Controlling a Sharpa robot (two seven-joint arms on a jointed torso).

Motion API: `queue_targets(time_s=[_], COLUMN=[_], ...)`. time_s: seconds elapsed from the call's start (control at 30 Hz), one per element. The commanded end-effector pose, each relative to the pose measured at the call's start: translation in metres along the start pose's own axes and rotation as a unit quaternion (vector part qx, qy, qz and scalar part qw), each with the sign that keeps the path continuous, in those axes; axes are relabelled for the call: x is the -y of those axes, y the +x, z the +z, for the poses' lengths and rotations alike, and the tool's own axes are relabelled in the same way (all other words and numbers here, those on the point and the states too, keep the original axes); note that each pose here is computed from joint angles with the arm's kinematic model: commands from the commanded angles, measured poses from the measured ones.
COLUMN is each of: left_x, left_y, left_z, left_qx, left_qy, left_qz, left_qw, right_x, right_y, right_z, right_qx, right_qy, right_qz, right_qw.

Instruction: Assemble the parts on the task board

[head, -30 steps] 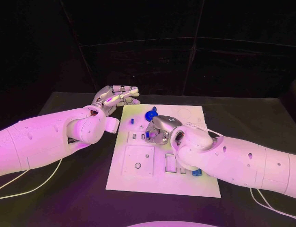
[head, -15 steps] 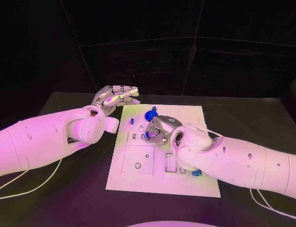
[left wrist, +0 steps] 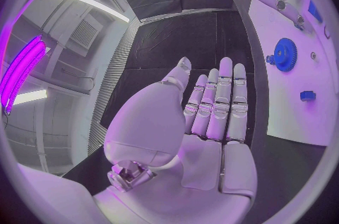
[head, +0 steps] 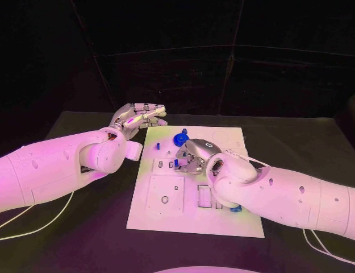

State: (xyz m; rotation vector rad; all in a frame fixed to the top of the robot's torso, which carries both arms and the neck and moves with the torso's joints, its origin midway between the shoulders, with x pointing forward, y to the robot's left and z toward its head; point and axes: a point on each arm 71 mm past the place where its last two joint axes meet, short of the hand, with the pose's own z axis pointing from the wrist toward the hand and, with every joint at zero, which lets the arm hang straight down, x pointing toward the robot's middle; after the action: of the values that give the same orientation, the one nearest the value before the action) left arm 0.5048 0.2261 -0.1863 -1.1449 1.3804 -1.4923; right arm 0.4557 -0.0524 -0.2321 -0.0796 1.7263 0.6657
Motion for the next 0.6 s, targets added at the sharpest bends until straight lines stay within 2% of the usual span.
queue_targets(time_s=[0.03, 0.2, 0.37, 0.47, 0.6], left_x=[0.0014, 0.001, -0.0002, -0.005, -0.0125], left_y=[0.0016, -0.0001, -0.0019, -0.0015, -0.0011], left_z=[0.0006, 0.0006, 0.0007, -0.0004, -0.0037], left_qx=[-0.006, -0.008, -0.017, -0.038, -0.066], left_qy=[0.003, 0.0, -0.008, -0.042, -0.1], left_qz=[-0.003, -0.001, 0.017, 0.045, 0.107], left_qw=[1.0, 1.0, 1.0, 0.997, 0.987], right_x=[-0.006, -0.006, 0.002, 0.015, 0.038], right_y=[-0.007, -0.018, -0.045, -0.072, -0.105], right_z=[-0.004, -0.018, -0.026, -0.031, -0.039], right_qx=[0.032, 0.051, 0.065, 0.05, 0.045], right_qy=[-0.046, -0.094, -0.122, -0.124, -0.104], right_qz=[0.027, 0.04, 0.048, 0.069, 0.105], right_qw=[0.998, 0.993, 0.989, 0.989, 0.988])
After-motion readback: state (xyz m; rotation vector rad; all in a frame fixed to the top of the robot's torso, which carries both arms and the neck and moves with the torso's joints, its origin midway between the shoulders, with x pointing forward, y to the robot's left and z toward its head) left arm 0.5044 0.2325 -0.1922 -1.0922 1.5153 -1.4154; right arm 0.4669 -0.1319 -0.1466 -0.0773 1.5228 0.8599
